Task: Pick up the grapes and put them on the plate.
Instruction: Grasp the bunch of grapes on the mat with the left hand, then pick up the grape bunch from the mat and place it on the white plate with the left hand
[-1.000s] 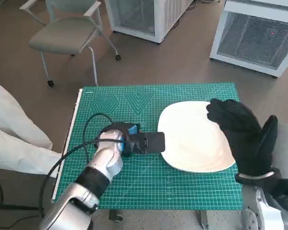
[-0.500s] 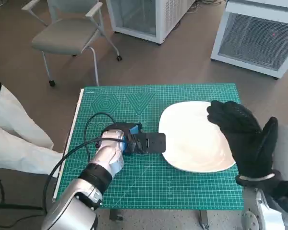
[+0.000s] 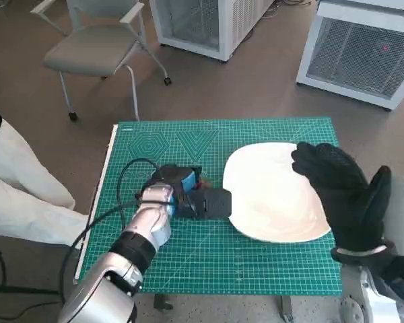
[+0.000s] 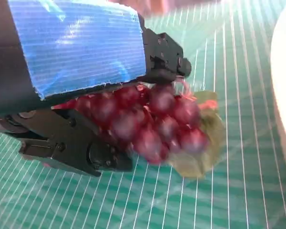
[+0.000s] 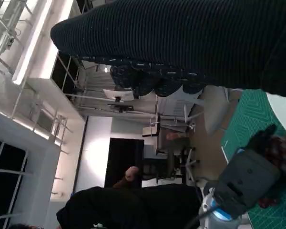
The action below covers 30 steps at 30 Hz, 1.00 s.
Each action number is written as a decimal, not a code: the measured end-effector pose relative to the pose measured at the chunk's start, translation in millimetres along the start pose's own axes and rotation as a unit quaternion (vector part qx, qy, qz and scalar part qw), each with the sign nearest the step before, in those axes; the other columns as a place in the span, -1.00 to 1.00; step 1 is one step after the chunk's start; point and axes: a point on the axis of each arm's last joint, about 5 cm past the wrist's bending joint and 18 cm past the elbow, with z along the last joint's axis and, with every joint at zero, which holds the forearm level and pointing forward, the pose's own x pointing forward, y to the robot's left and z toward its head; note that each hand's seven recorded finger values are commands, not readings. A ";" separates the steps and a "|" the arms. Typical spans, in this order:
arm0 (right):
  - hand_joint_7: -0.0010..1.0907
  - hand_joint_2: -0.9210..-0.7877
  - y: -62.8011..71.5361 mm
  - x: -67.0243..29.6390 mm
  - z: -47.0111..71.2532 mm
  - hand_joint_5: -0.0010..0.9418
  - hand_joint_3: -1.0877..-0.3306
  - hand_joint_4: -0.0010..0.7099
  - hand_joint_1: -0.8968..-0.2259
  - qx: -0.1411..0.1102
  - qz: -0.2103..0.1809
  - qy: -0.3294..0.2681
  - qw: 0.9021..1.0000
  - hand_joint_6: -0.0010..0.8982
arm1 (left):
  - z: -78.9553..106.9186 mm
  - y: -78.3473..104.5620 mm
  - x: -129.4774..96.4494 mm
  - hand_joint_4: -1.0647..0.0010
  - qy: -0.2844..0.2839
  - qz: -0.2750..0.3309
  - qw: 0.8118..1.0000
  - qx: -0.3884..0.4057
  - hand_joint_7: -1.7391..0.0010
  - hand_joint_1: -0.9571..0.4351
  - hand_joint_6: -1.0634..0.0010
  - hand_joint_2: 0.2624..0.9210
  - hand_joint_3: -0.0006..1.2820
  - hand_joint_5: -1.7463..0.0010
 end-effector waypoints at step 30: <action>0.87 -1.00 -1.0 -0.2 0.0 0.64 0.21 0.14 0.55 -0.005 -0.006 0.003 1.000 -0.58 | 0.5 9.7 -4.4 0.32 -0.022 -0.017 1.000 0.000 0.95 0.92 0.23 0.18 0.36 -1.00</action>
